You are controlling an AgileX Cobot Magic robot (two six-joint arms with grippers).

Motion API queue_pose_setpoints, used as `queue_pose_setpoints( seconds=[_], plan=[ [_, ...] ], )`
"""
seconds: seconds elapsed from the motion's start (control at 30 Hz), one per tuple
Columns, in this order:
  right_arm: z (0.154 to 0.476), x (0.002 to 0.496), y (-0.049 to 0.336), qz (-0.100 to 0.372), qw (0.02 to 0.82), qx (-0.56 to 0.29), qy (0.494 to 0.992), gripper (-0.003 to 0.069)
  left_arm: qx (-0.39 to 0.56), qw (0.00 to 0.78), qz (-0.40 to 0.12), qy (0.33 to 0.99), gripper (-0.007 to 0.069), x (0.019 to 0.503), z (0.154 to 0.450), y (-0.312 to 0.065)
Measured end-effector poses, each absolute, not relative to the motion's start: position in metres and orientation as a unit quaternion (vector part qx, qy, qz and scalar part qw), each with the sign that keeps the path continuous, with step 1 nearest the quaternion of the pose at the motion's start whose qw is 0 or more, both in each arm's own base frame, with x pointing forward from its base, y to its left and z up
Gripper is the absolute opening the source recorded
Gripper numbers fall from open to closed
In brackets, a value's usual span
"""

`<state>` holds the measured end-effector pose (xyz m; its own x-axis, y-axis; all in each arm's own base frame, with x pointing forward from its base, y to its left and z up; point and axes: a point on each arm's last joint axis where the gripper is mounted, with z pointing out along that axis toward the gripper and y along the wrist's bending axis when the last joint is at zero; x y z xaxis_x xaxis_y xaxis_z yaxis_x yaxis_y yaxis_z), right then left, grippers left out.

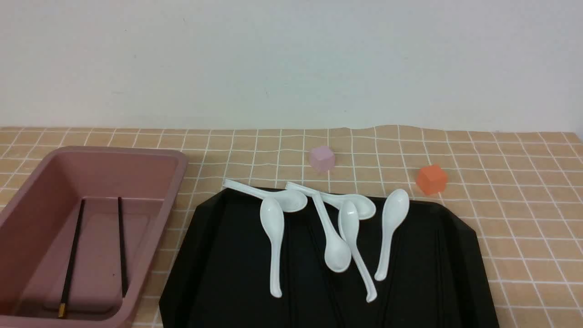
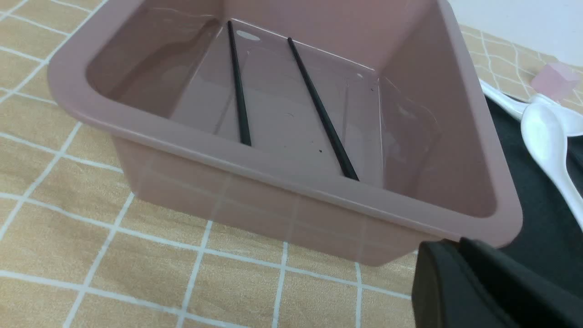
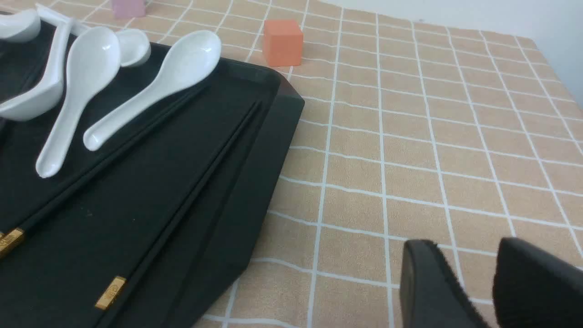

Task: On brown tablecloth take chopsticks from black tray and put them in box.
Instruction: 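Reach over to the black tray and grasp a pair of chopsticks with the left gripper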

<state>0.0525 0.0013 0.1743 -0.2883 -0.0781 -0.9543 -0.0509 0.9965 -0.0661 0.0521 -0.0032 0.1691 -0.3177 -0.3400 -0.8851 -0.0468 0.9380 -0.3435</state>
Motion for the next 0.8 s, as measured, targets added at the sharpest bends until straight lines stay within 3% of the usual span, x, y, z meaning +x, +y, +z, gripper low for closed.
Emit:
queue_pose_setpoints(
  seconds=[0.8],
  plan=[
    [0.1743, 0.0525, 0.0013, -0.011, 0.595, -0.04, 0.803, 0.024, -0.121, 0.571, -0.128, 0.802, 0.0086, 0.0521, 0.1691, -0.0032]
  ],
)
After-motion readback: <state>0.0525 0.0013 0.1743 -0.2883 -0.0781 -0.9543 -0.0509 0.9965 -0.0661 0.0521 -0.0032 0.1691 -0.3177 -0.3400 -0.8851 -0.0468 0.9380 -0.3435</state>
